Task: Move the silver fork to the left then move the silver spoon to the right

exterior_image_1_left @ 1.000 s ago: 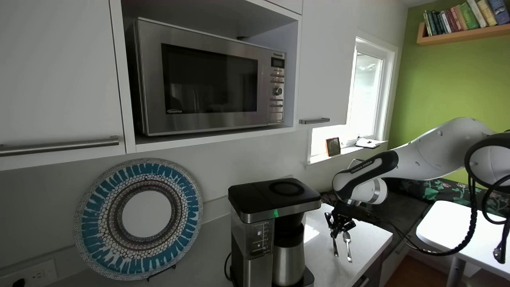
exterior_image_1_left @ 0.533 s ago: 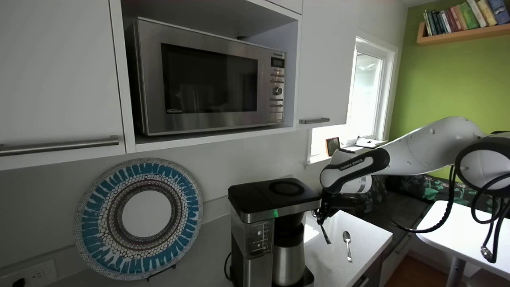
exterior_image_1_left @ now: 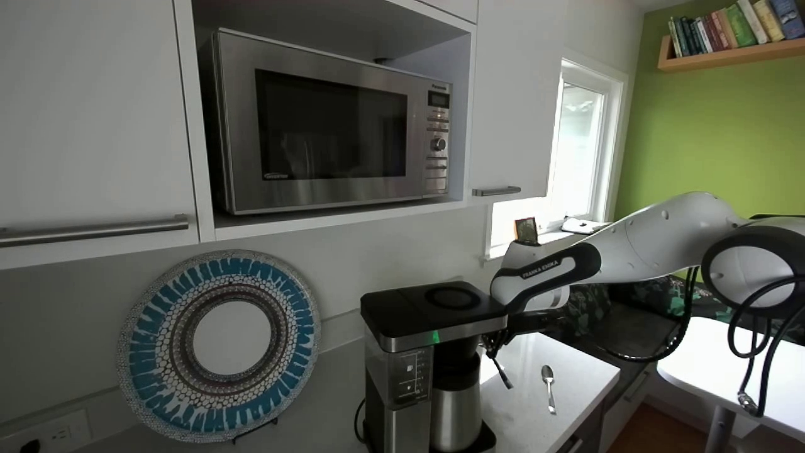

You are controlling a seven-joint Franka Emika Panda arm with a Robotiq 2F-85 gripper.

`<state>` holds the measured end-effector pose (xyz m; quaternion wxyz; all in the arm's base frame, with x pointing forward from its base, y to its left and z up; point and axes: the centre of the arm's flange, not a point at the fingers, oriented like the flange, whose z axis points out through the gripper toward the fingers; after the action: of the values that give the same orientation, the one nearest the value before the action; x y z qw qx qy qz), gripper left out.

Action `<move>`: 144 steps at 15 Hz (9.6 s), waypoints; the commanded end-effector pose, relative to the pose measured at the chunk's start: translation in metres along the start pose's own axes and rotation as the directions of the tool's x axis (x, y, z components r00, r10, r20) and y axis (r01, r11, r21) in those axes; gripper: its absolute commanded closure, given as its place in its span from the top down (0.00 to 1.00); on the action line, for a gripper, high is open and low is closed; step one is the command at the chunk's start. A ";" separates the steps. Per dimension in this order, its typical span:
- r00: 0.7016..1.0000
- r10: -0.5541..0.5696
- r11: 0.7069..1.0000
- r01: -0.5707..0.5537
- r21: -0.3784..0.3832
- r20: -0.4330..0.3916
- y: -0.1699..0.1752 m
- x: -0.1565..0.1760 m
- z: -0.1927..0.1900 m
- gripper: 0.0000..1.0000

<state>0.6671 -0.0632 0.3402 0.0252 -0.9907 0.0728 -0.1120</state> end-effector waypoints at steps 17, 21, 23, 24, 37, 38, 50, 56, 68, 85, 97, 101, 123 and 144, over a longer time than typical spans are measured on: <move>0.876 -0.474 0.880 0.475 0.013 0.091 0.026 0.088 0.049 0.02; 0.889 -0.445 0.895 0.447 0.015 0.108 0.017 0.109 0.057 0.02; 0.896 -0.424 0.905 0.425 0.018 0.129 0.015 0.116 0.062 0.02; 0.904 -0.400 0.916 0.402 0.019 0.150 0.014 0.119 0.065 0.02; 0.899 -0.351 0.935 0.353 0.041 0.261 0.004 0.124 0.085 0.40; 0.908 -0.336 0.941 0.336 0.045 0.250 0.004 0.123 0.081 0.48; 0.963 0.205 0.979 -0.205 -0.018 0.177 0.039 0.029 0.031 1.00; 0.848 0.450 0.892 -0.413 -0.183 0.279 0.073 -0.023 0.034 1.00; 0.784 0.514 0.856 -0.447 -0.258 0.348 0.117 -0.051 0.034 1.00; 0.728 0.642 0.765 -0.590 -0.258 0.239 0.128 -0.039 0.066 0.19; 0.895 0.374 0.868 -0.245 -0.433 0.244 0.225 0.004 -0.025 0.02; 0.966 0.156 0.923 -0.068 -0.378 0.205 0.227 0.050 -0.018 0.02; 0.936 -0.286 0.914 0.331 -0.235 0.206 0.257 0.140 0.053 0.02; 0.976 -0.190 0.978 0.198 -0.072 0.104 0.217 0.120 0.024 0.99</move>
<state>0.7601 -0.3060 0.2976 -0.0551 -0.9963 -0.0371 -0.0539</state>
